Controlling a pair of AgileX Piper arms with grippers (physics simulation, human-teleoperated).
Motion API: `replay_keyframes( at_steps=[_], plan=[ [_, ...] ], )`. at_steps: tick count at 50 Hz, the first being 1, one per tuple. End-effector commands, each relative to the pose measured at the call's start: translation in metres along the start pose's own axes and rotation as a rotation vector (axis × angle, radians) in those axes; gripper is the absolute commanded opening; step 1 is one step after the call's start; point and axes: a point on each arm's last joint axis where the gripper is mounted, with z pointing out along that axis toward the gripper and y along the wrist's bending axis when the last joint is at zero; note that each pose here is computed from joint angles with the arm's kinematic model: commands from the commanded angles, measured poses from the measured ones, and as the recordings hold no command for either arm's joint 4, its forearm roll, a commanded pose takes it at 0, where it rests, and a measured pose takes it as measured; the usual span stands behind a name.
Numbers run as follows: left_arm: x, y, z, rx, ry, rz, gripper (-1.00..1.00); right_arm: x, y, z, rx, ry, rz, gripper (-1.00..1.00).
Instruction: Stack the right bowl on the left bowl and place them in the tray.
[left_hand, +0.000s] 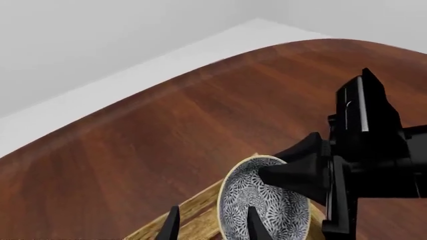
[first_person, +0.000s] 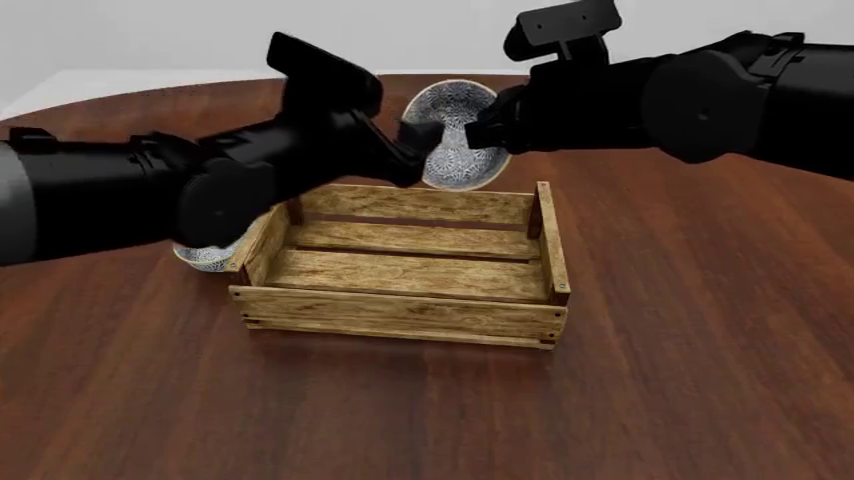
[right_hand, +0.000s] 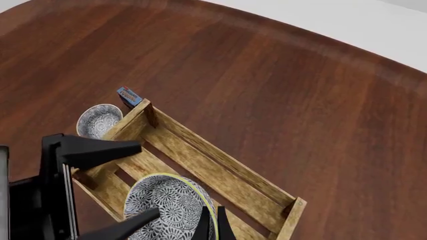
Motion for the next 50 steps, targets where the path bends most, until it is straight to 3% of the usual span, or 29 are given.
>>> replay_keyframes(
  at_steps=[1, 20, 21, 46, 47, 50],
  plan=[
    [0.011, -0.007, 0.011, 0.018, 0.017, -0.001, 1.0, -0.001, 0.001, -0.033, -0.006, -0.059, 0.014, -1.0],
    [0.021, -0.013, 0.023, 0.032, 0.041, -0.011, 1.0, -0.002, 0.002, -0.035, -0.007, -0.063, 0.013, -1.0],
    [0.021, -0.012, 0.023, 0.03, 0.041, -0.015, -1.0, -0.002, 0.002, -0.035, -0.007, -0.062, 0.012, -1.0],
    [0.017, -0.013, 0.015, 0.033, 0.025, -0.023, -1.0, -0.001, 0.0, -0.031, -0.003, -0.056, 0.009, -1.0],
    [0.017, -0.013, 0.015, 0.033, 0.025, -0.024, -1.0, -0.001, 0.0, -0.031, -0.002, -0.054, 0.009, 1.0],
    [0.016, -0.011, 0.014, 0.027, 0.021, -0.024, -1.0, -0.002, 0.0, -0.032, -0.002, -0.057, 0.013, 1.0]
  ],
)
